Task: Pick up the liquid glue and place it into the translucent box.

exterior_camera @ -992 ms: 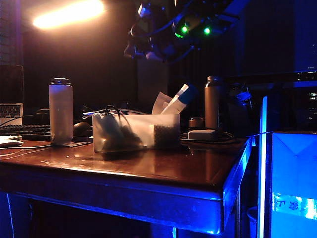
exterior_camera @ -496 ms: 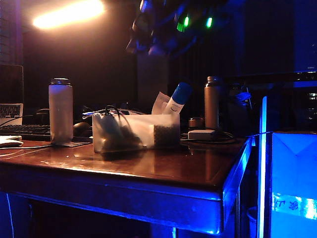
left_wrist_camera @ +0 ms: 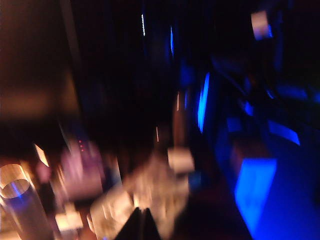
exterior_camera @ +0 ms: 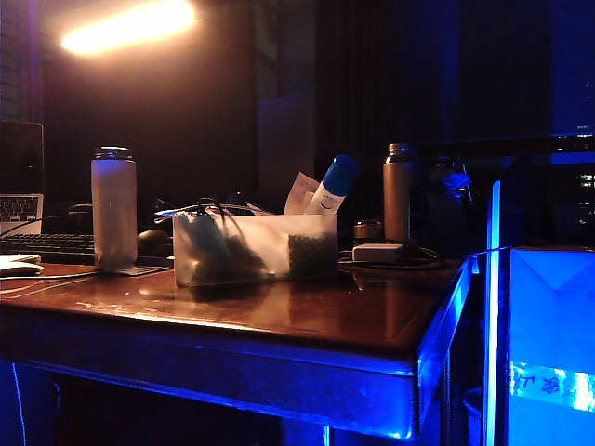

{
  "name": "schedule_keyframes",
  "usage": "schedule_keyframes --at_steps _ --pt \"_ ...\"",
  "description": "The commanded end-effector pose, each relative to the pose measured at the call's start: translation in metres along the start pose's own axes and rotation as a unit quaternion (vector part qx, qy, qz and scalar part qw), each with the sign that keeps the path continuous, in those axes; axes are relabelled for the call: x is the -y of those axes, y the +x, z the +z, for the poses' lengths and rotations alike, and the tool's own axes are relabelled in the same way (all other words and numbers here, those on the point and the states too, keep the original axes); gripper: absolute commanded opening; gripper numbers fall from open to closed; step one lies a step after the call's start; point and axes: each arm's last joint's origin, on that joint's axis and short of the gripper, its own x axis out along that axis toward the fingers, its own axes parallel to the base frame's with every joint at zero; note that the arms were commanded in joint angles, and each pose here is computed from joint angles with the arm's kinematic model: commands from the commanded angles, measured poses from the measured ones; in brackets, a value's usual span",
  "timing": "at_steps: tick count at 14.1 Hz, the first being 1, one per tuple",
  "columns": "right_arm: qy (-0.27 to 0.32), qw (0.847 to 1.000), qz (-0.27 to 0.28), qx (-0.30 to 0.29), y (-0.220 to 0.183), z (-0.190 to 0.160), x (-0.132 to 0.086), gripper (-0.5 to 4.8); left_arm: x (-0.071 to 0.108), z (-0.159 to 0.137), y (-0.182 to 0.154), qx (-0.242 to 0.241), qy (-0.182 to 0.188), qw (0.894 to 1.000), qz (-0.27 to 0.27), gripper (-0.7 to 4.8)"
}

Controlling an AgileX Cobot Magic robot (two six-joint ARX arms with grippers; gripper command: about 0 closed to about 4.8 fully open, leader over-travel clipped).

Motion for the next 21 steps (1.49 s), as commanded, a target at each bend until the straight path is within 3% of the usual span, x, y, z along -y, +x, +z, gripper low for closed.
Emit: schedule_keyframes --at_steps 1,3,6,10,15,18,21 --pt "0.002 1.0 0.009 0.012 -0.067 0.043 0.016 -0.01 0.023 0.006 -0.055 0.037 0.009 0.997 0.069 -0.05" --pt "0.002 1.0 0.011 0.005 -0.119 0.064 0.025 -0.01 0.041 -0.003 -0.094 0.033 0.006 0.994 0.1 -0.05" --pt "0.001 1.0 0.016 -0.015 -0.185 0.078 0.033 -0.01 0.065 -0.033 -0.138 -0.029 -0.017 0.995 0.096 -0.05" --pt "0.039 0.995 0.059 -0.073 -0.222 0.052 0.026 -0.01 0.084 -0.083 -0.169 -0.037 -0.03 0.994 0.097 -0.05" --pt "0.057 0.995 0.078 -0.028 -0.251 -0.028 0.004 -0.01 0.078 -0.156 -0.145 0.002 -0.068 0.993 0.093 -0.05" --pt "0.057 0.996 0.06 0.029 -0.273 -0.078 -0.008 -0.01 0.065 -0.189 -0.113 -0.02 -0.089 0.993 0.08 -0.05" --pt "0.059 0.996 0.062 -0.025 -0.274 -0.136 -0.023 -0.01 0.05 -0.219 -0.078 -0.014 -0.104 0.992 0.074 -0.05"
